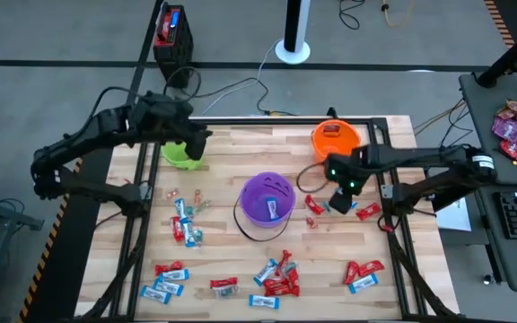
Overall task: Sort candy by brand, put in halloween buckets
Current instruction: Put the green gummy into the orange bucket
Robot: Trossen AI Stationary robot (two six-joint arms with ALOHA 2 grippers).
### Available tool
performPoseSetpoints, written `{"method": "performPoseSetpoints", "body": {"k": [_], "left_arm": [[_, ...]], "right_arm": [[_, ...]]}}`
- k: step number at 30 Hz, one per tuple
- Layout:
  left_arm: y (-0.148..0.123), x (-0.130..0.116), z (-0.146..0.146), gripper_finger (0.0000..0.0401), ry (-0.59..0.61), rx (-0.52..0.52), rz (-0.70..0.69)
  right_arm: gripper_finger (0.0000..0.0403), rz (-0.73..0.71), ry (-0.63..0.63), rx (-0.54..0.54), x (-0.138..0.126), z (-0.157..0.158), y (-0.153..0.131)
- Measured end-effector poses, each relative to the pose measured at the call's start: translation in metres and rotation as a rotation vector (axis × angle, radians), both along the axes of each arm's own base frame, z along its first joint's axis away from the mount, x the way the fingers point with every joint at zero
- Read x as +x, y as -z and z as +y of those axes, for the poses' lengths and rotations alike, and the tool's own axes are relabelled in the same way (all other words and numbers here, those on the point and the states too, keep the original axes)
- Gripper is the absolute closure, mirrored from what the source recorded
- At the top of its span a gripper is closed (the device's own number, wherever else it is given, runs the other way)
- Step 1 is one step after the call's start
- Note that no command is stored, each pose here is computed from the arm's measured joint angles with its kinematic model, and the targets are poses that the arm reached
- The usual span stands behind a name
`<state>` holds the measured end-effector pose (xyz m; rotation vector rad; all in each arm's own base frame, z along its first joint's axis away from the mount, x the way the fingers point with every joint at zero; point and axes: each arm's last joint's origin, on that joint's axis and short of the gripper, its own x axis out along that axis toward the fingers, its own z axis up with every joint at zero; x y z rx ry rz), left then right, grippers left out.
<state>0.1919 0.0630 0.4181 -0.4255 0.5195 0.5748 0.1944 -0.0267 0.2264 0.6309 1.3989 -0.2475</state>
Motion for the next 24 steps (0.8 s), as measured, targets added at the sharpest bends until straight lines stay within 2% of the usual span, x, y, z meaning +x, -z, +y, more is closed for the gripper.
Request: {"method": "performPoseSetpoints", "body": {"k": [5,6,12,20,24], "left_arm": [[0.001,0.007,-0.009,0.0287,0.004,0.008,-0.005],[0.002,0.009,-0.01,0.0287,0.006,0.003,-0.003],[0.009,0.022,-0.013,0.0287,0.023,-0.014,0.021],[0.018,0.035,-0.012,0.0287,0.041,-0.011,0.068],[0.021,0.04,-0.011,0.0287,0.049,-0.005,0.086]], "right_arm": [[0.0197,0.006,-0.341,-0.082,-0.012,0.006,0.032],[0.0197,0.024,-0.371,-0.096,-0.014,0.006,0.037],[0.0197,0.046,-0.399,-0.157,0.0,0.001,0.044],[0.0197,0.163,-0.42,-0.116,0.012,-0.001,0.069],[0.0197,0.15,-0.407,-0.123,0.023,-0.002,0.078]]}}
